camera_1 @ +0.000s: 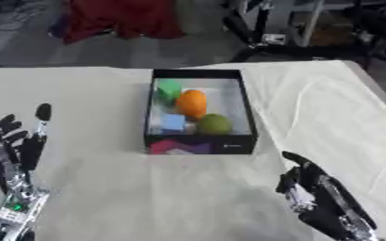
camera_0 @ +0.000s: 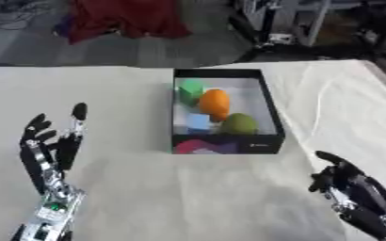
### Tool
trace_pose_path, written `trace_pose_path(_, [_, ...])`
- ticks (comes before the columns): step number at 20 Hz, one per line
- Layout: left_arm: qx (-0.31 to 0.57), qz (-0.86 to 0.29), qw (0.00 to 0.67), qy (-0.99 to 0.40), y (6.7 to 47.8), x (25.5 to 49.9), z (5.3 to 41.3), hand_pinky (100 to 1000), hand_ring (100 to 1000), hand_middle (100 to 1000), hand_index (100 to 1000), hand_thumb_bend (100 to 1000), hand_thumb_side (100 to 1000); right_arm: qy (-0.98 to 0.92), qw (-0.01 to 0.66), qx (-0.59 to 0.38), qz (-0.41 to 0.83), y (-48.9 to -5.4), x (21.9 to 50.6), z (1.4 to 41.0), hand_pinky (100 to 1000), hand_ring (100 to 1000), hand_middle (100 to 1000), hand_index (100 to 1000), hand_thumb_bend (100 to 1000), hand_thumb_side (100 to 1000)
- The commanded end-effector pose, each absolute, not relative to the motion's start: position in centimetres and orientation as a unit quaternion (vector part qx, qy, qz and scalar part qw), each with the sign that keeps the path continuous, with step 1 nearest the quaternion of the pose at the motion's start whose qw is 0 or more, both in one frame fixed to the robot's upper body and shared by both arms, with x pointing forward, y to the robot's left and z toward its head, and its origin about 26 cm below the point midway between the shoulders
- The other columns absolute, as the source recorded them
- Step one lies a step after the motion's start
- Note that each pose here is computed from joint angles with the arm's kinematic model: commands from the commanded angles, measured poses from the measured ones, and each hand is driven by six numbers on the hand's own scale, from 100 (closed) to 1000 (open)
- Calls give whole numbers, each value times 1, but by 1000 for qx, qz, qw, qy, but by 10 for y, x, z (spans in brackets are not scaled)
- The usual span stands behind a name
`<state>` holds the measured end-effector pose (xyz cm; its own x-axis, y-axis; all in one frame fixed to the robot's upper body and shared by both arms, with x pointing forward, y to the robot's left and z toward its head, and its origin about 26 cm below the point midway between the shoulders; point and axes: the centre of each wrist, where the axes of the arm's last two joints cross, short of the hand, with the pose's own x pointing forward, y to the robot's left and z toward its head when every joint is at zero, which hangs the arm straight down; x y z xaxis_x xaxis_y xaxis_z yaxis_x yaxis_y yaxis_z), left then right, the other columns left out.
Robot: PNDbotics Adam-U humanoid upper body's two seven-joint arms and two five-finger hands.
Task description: Pick up objects on the table and place them in the box.
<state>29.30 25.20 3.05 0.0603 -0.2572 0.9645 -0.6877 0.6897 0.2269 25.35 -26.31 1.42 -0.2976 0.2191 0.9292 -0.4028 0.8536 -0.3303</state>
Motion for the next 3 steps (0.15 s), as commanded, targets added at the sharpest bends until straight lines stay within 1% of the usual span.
trace_pose_path(1, [350,166,628,-675,251,294,37,593,670,669,806,979,717,-774,575,58,257,-263,255,23,831,550,478,920,100,470])
trace_pose_path(3, [348,165,630,-675,251,294,37,593,668,666,805,979,717,-775,574,60,255,-263,255,24,832,550,479,920,100,470])
